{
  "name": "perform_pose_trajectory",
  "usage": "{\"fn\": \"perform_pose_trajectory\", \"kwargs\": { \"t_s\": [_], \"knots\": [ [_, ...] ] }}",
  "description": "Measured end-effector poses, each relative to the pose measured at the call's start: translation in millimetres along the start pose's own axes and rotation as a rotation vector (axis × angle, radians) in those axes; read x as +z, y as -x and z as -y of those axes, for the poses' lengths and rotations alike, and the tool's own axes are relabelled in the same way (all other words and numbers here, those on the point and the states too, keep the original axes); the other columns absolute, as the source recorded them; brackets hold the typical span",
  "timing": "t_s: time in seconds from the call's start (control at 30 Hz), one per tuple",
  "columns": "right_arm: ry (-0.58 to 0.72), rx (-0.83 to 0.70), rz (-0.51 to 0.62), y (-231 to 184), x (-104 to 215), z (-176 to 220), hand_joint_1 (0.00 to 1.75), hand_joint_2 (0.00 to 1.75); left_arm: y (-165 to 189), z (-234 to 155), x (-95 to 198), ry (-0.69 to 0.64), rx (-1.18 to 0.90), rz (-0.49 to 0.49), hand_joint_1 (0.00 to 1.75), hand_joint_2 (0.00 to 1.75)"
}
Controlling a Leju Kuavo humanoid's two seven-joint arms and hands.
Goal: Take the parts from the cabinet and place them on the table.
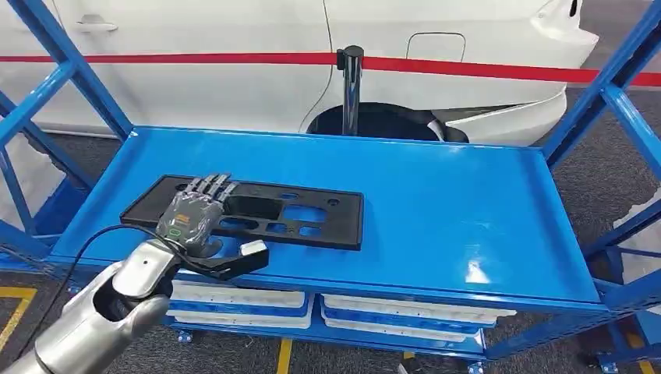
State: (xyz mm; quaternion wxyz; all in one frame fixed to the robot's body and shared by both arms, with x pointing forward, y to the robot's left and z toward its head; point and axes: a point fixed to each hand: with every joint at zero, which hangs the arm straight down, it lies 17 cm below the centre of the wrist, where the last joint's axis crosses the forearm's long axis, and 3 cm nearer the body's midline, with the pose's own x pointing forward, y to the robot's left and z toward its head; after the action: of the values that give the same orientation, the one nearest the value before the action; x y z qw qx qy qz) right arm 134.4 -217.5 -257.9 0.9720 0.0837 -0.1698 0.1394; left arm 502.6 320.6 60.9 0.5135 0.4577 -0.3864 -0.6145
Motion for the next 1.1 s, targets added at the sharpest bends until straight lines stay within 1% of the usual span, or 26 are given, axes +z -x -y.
{"fn": "perform_pose_trajectory", "kwargs": {
  "t_s": [0.27,0.53,0.57,0.6,0.77,1.1],
  "knots": [
    [0.000,0.003,0.000,0,0,0,0.00,0.00,10,-1,-1,-0.024,0.007,-0.029,0.00,1.75],
    [-0.001,0.003,-0.004,1,0,0,0.00,0.00,25,10,3,-0.044,0.022,-0.063,0.00,1.75],
    [-0.001,0.003,-0.005,1,0,0,0.00,0.00,27,13,4,-0.043,0.024,-0.068,1.64,1.75],
    [-0.001,0.003,-0.005,1,0,0,0.00,0.00,29,15,5,-0.040,0.025,-0.072,1.75,1.75],
    [-0.001,0.003,-0.006,1,0,0,0.00,0.00,35,21,6,-0.037,0.042,-0.091,1.75,1.75],
    [0.000,0.004,-0.006,1,0,0,0.00,0.00,39,36,9,0.029,0.109,-0.099,1.75,1.75]
  ]
}}
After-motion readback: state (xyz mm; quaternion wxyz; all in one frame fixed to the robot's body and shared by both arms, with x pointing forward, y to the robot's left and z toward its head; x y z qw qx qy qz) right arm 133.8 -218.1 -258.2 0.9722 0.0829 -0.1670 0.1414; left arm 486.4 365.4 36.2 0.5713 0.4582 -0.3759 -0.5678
